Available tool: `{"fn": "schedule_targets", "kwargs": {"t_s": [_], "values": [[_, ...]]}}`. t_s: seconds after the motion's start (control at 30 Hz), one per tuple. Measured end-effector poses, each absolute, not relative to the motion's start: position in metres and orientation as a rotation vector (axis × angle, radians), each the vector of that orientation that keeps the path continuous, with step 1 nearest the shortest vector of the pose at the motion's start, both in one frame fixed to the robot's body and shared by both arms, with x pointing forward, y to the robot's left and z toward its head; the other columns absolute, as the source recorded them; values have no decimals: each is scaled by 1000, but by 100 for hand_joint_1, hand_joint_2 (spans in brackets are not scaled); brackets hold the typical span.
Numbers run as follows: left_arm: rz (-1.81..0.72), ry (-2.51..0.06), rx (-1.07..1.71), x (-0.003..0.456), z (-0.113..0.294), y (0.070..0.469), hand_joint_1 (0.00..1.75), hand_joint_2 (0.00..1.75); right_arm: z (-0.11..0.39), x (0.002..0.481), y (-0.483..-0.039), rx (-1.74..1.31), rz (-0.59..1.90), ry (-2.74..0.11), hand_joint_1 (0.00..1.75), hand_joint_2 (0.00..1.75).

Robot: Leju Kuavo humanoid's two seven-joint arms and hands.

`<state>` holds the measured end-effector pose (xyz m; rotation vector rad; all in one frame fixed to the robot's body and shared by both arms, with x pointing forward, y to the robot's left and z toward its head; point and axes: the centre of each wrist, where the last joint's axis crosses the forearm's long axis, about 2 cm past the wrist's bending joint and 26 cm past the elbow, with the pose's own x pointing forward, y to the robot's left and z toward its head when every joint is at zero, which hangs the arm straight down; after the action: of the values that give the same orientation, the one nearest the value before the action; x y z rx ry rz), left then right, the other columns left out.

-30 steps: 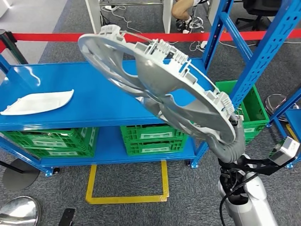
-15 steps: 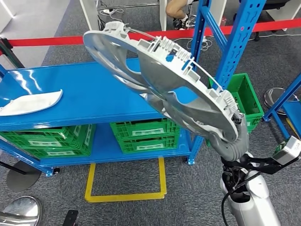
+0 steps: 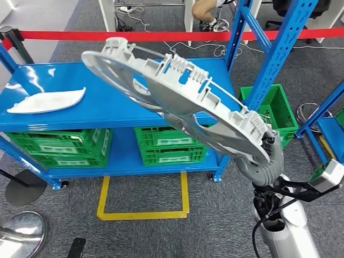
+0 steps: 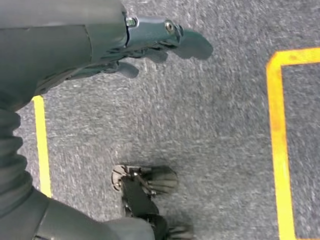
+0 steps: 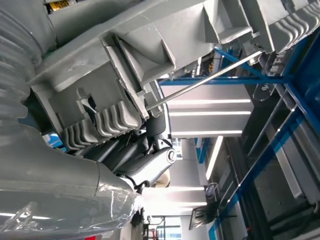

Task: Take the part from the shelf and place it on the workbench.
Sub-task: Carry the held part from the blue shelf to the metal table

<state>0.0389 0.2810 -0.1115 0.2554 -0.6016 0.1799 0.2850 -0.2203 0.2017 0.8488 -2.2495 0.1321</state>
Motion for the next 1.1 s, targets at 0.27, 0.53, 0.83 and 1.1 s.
{"fn": "schedule_targets", "kwargs": {"t_s": [0.27,0.53,0.83,1.1], "values": [[182,-603,251,39,-111,281,0,175,204,287,-220,852,139,-2257,175,175],[182,-622,257,41,-111,282,0,175,207,290,-222,870,130,-2264,175,175],[221,-688,255,72,-107,278,0,175,204,294,-234,836,93,-2264,175,175],[257,-702,252,77,-106,274,0,175,193,295,-243,797,62,-2241,175,175]]}}
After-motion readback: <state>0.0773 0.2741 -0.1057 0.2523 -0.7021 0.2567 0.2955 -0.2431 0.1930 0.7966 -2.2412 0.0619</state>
